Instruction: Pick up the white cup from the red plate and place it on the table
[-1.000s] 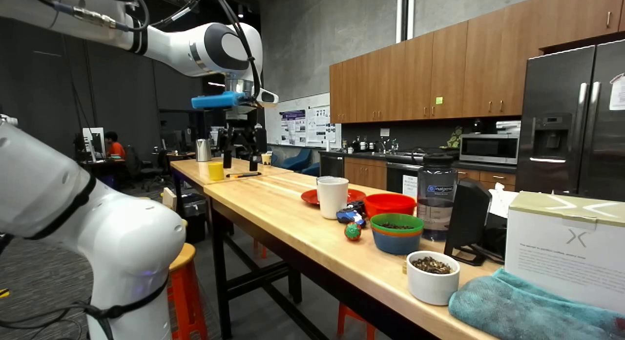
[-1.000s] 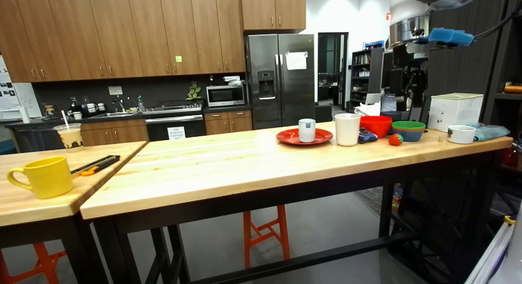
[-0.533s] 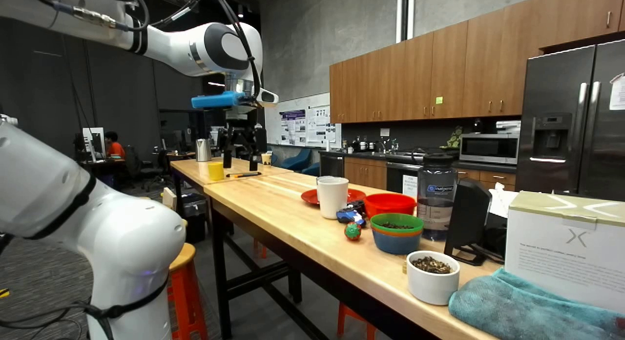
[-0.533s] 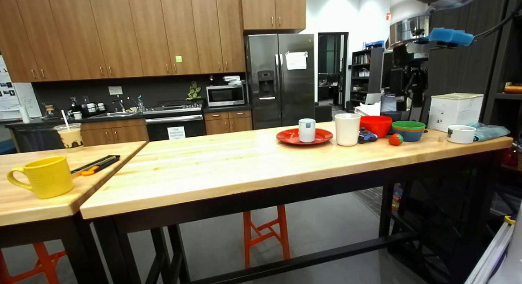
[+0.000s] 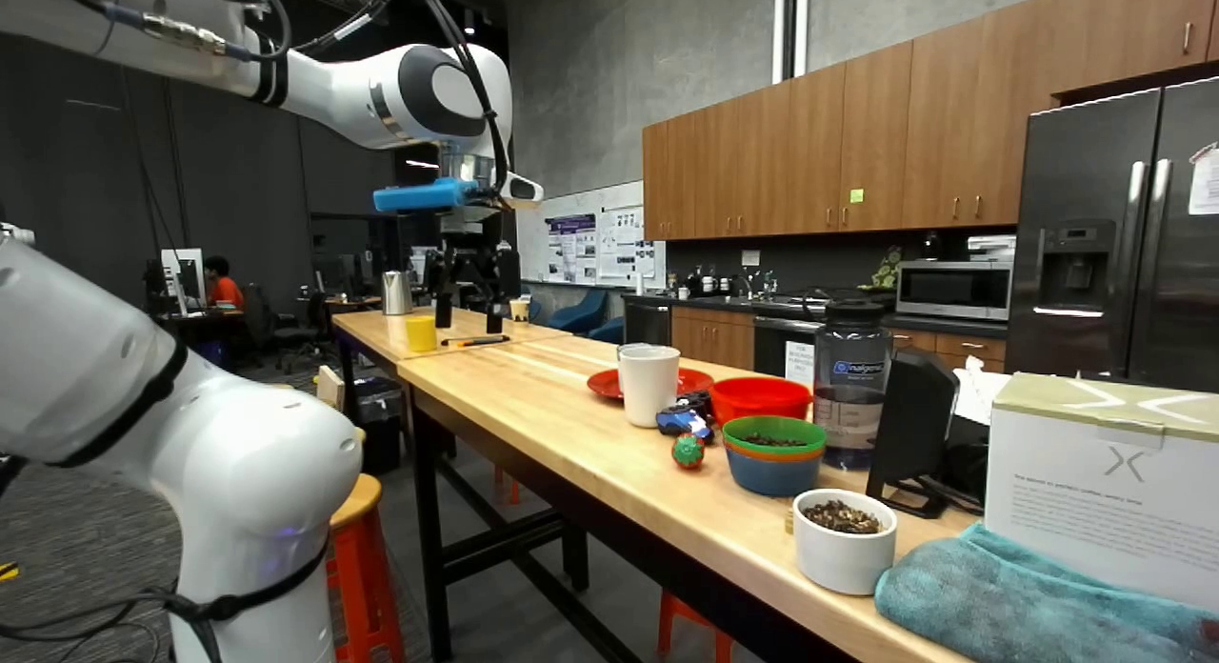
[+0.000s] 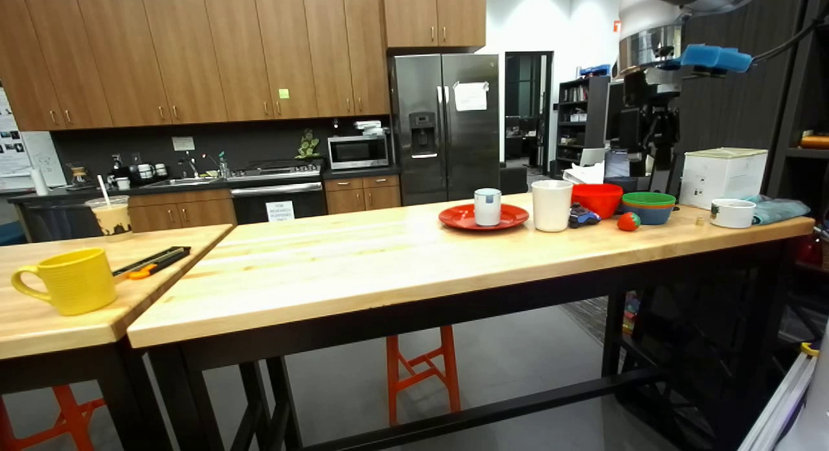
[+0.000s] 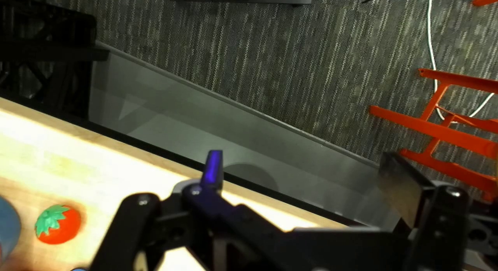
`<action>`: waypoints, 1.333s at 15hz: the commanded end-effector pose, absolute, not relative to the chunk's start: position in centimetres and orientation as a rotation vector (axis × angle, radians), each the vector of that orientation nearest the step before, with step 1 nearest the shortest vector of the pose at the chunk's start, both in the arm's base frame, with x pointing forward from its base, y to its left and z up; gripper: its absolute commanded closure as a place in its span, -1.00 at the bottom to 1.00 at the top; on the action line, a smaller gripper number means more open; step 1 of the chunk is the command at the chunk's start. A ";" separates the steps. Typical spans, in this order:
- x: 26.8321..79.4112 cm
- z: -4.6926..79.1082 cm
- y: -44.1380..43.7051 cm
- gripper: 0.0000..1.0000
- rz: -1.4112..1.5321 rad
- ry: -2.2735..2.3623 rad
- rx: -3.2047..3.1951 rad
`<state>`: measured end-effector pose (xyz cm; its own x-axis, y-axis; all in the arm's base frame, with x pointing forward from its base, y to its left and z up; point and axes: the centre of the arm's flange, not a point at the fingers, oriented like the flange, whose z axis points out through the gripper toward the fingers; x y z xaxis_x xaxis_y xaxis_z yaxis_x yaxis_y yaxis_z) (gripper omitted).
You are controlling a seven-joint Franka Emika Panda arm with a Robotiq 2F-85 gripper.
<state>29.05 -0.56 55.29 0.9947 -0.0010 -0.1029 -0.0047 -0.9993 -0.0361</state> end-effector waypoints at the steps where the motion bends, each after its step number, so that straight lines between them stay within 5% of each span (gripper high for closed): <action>1: 29.0 55.0 0.3 -1.00 0.152 0.015 -3.100; 20: 48.5 47.4 11.4 -1.00 0.092 -0.545 -3.027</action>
<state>44.52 11.43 46.75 0.9509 0.3047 -0.0549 0.2994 -0.9500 -0.0882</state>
